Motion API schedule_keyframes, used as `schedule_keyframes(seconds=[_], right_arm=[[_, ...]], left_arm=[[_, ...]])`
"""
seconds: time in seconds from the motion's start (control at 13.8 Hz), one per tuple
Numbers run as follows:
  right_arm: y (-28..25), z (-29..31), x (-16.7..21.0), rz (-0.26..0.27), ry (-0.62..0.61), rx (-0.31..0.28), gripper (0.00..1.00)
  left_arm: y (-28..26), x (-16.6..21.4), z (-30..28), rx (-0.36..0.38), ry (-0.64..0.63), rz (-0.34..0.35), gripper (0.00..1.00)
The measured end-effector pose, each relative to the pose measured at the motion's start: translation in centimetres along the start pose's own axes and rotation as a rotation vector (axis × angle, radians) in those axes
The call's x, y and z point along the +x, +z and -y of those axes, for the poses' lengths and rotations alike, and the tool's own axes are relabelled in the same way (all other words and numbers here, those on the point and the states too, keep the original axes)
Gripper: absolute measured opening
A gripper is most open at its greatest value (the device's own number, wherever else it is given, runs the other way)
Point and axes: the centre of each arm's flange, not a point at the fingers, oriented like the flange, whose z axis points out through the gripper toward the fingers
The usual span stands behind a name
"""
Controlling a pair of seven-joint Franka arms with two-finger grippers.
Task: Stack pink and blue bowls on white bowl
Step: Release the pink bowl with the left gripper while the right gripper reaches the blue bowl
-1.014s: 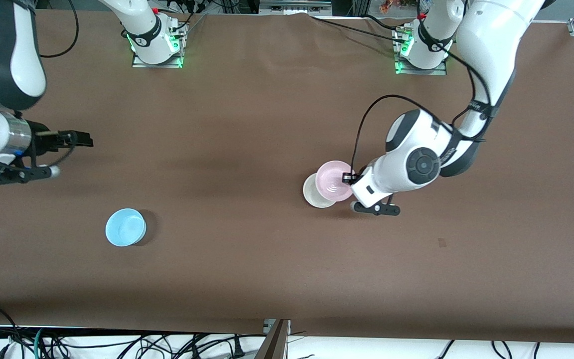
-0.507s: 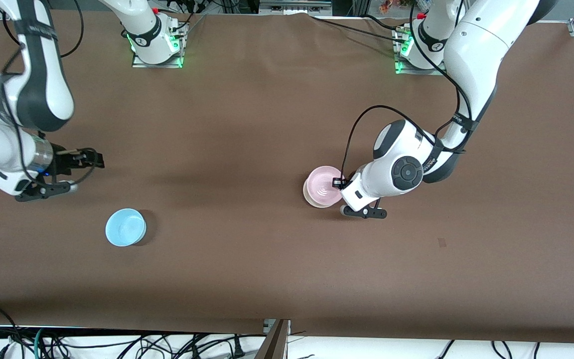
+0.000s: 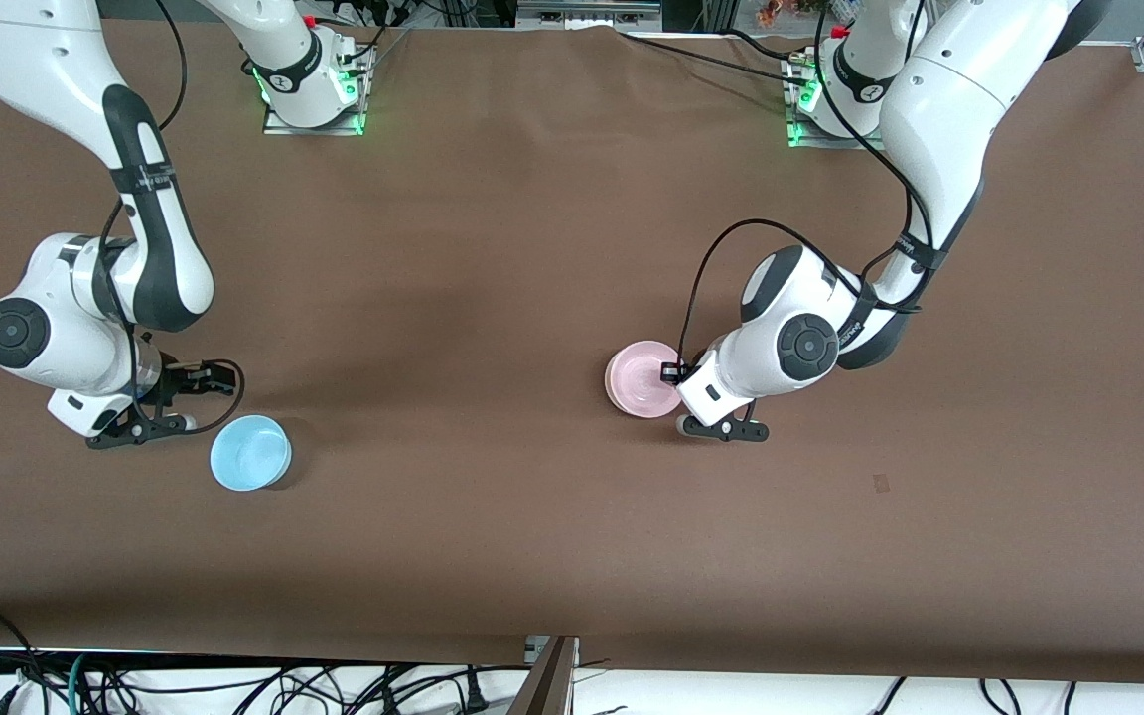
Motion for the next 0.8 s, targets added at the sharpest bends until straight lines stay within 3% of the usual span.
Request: schedule_keyframes(seconds=[0.29,0.65,0.8], right_arm=[[0.5,-0.3,2.3,-0.098,0.074,0.042,1.00],[3.1,-0.7,3.9,-0.126,0.126,0.070,0.92],[4.0,-0.6,4.0,-0.120,0.130,0.073,0.91]], left_arm=[[0.5,-0.4,-0.8,0.002,0.013,0.006,0.04],[1.1,-0.4,-0.8,0.003,0.013,0.015,0.04],[1.1,-0.4,-0.7,0.003,0.010,0.014,0.18]])
